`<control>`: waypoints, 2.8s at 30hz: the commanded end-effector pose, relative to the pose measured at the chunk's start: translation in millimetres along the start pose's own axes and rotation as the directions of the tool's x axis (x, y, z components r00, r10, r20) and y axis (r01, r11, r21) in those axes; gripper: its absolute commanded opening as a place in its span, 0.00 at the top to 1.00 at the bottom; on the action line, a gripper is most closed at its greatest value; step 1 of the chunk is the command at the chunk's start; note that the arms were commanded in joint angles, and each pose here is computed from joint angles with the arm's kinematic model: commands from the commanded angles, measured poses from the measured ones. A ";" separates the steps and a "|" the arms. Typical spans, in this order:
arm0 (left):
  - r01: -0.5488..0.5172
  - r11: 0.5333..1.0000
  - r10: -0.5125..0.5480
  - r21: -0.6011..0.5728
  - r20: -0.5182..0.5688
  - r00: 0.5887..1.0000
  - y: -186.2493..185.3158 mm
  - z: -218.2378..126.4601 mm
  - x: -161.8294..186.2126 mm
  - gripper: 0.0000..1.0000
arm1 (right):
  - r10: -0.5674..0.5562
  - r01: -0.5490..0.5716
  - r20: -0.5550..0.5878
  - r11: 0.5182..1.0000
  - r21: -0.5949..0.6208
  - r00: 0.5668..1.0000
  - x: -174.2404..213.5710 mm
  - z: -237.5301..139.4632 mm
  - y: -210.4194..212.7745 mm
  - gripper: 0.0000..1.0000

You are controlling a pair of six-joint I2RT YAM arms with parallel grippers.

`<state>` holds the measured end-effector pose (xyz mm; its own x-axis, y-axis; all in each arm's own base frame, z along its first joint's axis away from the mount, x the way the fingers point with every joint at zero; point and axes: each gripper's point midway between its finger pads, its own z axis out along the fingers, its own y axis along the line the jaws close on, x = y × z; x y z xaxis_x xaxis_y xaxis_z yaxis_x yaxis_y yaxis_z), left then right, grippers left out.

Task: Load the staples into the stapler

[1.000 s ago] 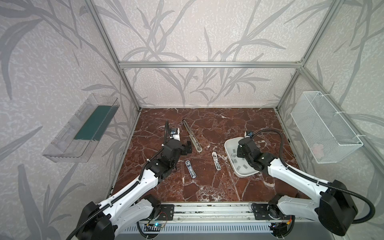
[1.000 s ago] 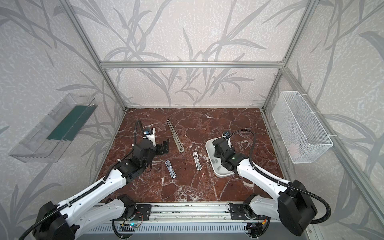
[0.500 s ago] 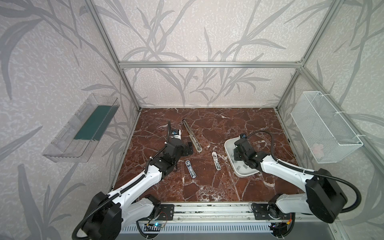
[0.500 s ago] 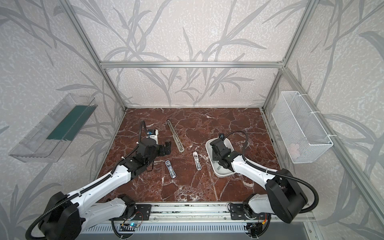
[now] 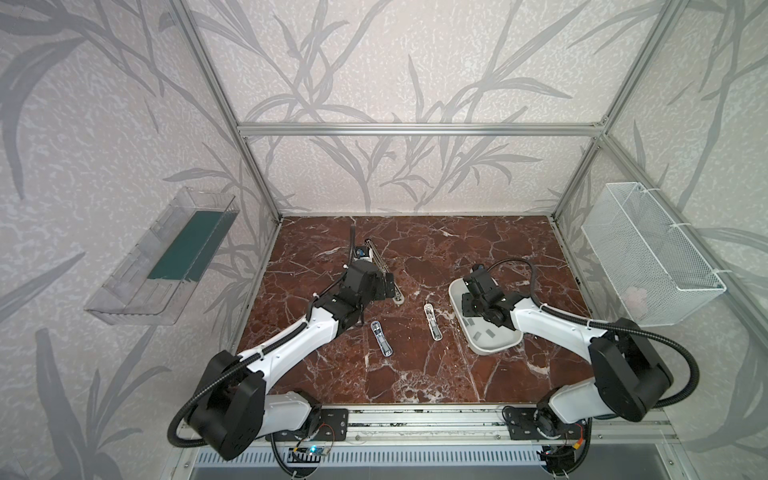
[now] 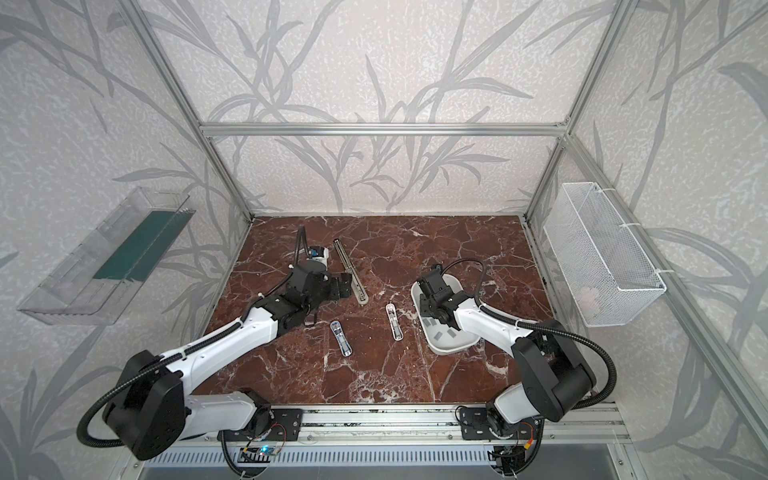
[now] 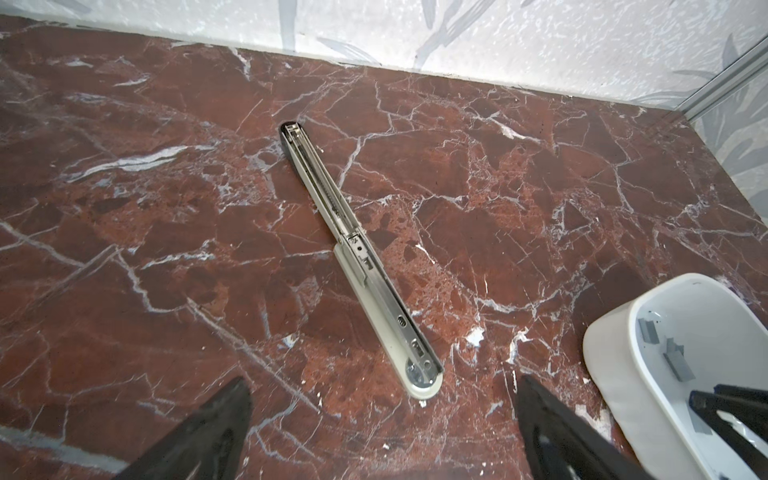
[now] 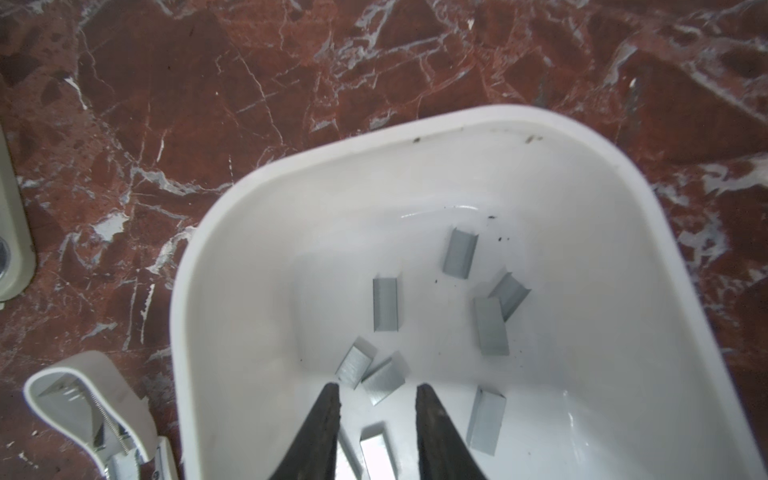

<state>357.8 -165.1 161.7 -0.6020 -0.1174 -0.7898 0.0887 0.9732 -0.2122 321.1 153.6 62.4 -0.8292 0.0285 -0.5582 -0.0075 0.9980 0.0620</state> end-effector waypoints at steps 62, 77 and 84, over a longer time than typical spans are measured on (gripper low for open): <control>-0.022 0.999 0.021 0.030 0.031 0.999 6.3 1.8 19.6 0.01 | 0.198 -0.167 -0.139 0.963 0.210 0.970 35.0 32.9 -62.0 0.75; 0.033 0.997 -0.035 0.066 0.034 0.999 3.7 -1.0 14.2 0.01 | 0.202 -0.178 -0.111 0.964 0.196 0.973 27.5 21.2 -62.1 0.88; 0.220 0.974 -0.219 -0.042 0.031 0.975 34.6 -9.8 7.9 0.01 | 0.221 -0.220 0.003 0.970 0.099 0.975 -4.6 -16.4 -51.1 0.89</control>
<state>346.6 -148.2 136.0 -0.6182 -0.2025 -0.7595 0.0424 0.9562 -0.2895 315.7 101.3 48.8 -0.8386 0.2462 -0.4859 0.2436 0.9674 0.0697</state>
